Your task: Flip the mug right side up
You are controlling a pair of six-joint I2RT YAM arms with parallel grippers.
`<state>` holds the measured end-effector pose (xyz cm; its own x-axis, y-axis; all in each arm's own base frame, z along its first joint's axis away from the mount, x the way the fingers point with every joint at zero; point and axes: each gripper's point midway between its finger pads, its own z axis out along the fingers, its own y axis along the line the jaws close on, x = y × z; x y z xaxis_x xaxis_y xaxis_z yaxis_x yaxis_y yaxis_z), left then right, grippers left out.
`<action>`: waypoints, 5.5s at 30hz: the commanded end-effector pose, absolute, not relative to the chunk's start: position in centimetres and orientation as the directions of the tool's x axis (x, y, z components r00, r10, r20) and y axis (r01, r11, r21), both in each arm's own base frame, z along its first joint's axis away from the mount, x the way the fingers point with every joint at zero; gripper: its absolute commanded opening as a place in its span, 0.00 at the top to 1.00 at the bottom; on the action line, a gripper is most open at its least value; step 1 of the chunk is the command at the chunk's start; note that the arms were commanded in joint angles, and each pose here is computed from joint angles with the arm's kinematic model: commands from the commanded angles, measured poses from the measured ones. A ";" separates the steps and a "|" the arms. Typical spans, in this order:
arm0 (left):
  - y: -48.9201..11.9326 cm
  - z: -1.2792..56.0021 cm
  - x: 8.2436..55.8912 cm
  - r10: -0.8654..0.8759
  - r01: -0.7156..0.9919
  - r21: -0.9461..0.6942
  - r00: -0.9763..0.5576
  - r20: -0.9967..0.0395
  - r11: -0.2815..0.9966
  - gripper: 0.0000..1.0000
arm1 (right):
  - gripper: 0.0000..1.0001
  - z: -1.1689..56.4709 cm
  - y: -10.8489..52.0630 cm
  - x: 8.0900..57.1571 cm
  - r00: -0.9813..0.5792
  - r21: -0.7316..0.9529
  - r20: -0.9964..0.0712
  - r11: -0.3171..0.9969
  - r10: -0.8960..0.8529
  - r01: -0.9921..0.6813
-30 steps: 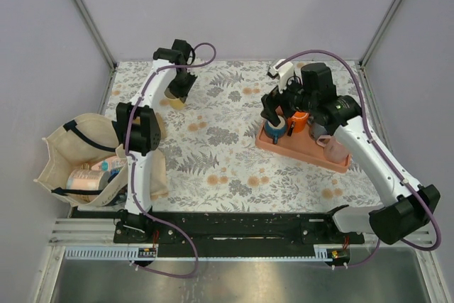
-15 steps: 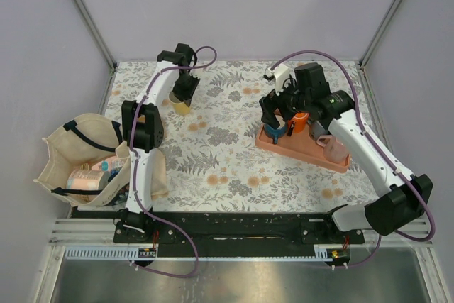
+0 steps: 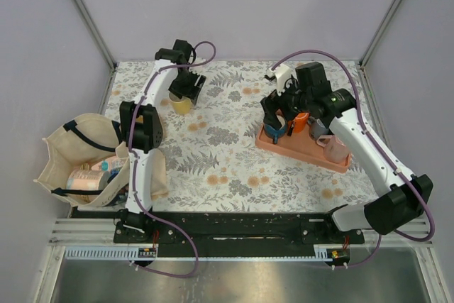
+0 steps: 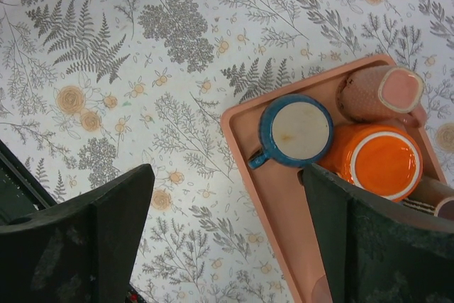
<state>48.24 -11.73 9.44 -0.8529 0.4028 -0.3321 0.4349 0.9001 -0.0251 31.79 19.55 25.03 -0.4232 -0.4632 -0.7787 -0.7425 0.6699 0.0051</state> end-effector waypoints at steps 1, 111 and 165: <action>-11.7 18.9 49.3 0.370 0.427 0.020 -0.757 -0.539 0.904 0.29 | 0.04 26.7 17.9 32.4 -0.439 -0.017 -0.777 0.712 -0.452 -0.702; -57.4 15.2 29.8 0.235 0.997 0.070 0.060 -0.970 0.034 0.39 | 0.57 13.4 4.2 23.5 -0.732 0.167 -0.569 0.819 -0.375 -0.549; -41.0 39.0 36.6 -0.225 0.791 -0.602 -0.570 -0.791 0.111 1.00 | 0.08 30.9 8.5 27.9 0.372 -0.784 -0.611 0.468 -0.698 -0.409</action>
